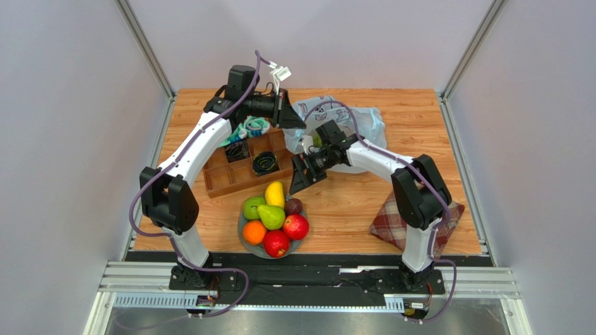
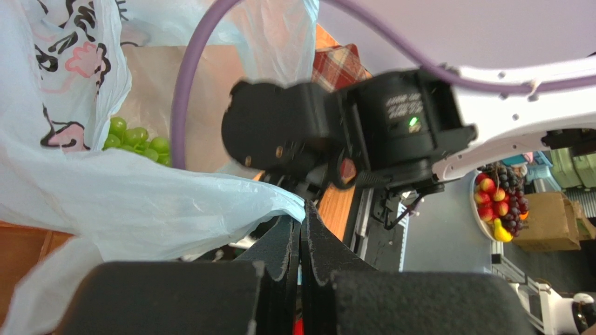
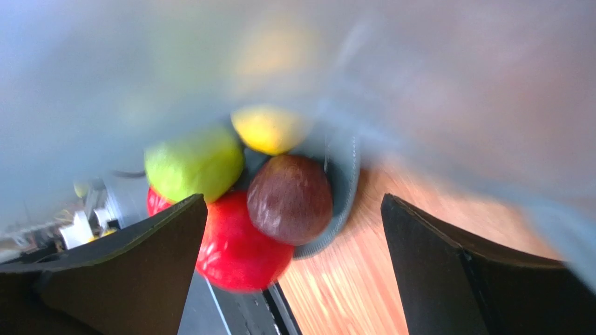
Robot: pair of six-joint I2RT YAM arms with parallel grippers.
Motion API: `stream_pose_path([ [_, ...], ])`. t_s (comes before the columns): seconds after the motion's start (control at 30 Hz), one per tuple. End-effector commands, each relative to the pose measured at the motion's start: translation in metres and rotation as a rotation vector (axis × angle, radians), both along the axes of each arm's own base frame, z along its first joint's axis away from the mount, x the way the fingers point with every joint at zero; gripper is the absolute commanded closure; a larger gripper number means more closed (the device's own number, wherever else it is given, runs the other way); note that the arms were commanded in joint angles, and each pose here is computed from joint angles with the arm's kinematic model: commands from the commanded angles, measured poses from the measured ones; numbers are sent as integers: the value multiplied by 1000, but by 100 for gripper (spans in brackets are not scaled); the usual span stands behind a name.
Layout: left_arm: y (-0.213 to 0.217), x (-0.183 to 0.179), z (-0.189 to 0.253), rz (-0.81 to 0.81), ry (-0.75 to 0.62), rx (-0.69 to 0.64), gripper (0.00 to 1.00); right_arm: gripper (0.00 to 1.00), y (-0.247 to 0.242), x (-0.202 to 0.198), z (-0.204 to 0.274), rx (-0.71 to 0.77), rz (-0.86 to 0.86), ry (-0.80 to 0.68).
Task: Take the fake fruits out of the plastic bag
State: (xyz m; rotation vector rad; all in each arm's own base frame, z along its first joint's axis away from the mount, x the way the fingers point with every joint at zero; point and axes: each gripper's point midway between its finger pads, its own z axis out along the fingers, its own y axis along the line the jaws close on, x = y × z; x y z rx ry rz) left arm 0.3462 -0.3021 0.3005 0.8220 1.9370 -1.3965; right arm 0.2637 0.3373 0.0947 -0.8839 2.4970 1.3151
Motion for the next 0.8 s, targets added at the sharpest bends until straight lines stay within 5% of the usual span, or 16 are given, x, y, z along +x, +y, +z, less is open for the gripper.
stream_pose_path([
  [0.0, -3, 7, 24, -18, -94, -31, 100, 0, -33, -11, 85, 123, 247, -260],
  [0.13, -5, 8, 23, -24, -76, -35, 100, 0, -65, -9, 124, 129, 236, -376],
  [0.43, -11, -12, 23, -57, -41, -50, 100, 3, -114, 88, 139, 124, -223, -387],
  [0.63, -18, -38, 23, -109, -14, -67, 100, 38, -122, 138, 96, -44, -404, -346],
  [0.77, -15, -58, 25, -124, -11, -71, 100, 41, -115, 154, 72, -128, -420, -338],
])
